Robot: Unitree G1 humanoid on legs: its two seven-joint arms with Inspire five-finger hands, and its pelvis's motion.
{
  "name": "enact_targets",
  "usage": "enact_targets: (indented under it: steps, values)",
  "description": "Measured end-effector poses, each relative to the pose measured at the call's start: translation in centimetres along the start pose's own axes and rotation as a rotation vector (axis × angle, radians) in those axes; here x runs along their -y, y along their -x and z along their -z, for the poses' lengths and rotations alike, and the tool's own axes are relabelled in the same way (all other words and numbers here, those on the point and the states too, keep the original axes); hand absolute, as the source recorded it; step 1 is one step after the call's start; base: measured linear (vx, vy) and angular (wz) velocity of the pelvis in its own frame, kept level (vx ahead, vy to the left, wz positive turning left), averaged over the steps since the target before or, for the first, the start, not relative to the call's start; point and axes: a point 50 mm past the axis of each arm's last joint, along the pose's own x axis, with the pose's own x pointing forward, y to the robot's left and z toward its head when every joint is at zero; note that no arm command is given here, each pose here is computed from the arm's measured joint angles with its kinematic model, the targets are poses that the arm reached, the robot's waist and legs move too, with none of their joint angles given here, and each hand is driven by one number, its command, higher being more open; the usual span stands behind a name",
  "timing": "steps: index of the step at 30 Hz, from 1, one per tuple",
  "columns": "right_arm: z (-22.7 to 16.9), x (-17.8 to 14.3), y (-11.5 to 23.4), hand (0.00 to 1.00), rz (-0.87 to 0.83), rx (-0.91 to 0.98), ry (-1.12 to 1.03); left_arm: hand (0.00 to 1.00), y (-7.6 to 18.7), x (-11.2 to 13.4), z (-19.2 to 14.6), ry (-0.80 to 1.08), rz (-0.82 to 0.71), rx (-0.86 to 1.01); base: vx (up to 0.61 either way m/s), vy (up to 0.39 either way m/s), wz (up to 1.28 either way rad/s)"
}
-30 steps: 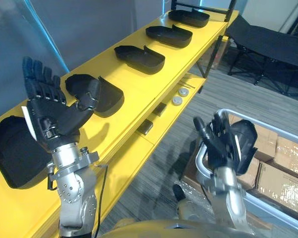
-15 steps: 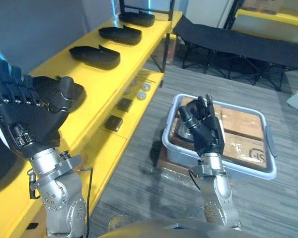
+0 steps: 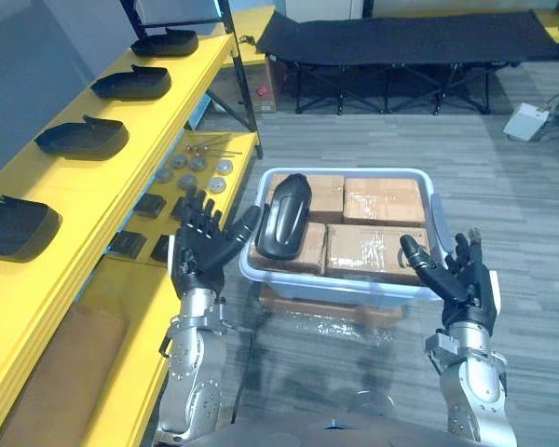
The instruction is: Walk over and take three plastic housings, then place them on the shelf
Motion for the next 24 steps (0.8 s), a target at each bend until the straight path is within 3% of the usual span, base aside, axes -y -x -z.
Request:
enact_targets:
  steps: [3, 6, 10, 14, 18, 24]
  values:
    - [1.5, -0.2, -1.2, 1.00, 0.011, -0.070, 0.031, 1.00, 0.2, -1.3, 2.3, -0.172, 0.000, -0.120, -0.09, 0.201, -0.14]
    - [3.5, -1.8, -2.9, 1.00, -0.031, -0.171, 0.109, 1.00, 1.4, -5.1, 5.7, -0.434, -0.088, -0.335, -0.10, 0.166, -0.20]
    - [3.2, -3.1, -7.6, 1.00, -0.013, -0.198, 0.158, 1.00, 1.9, -7.6, 6.5, -0.498, -0.168, -0.419, -0.11, 0.094, 0.34]
    - [-3.7, -3.4, -15.0, 1.00, 0.057, -0.053, 0.227, 1.00, 0.9, -7.1, 6.5, -0.495, -0.176, -0.386, -0.15, 0.028, 0.33]
    - [-8.3, -4.6, -17.5, 1.00, 0.085, 0.041, 0.231, 1.00, 1.9, -7.4, 7.8, -0.478, -0.126, -0.424, -0.10, 0.002, 0.11]
    - [-13.0, -5.9, -20.0, 1.00, 0.117, 0.092, 0.247, 1.00, 4.0, -6.7, 11.2, -0.447, 0.067, -0.575, -0.02, 0.008, 0.04]
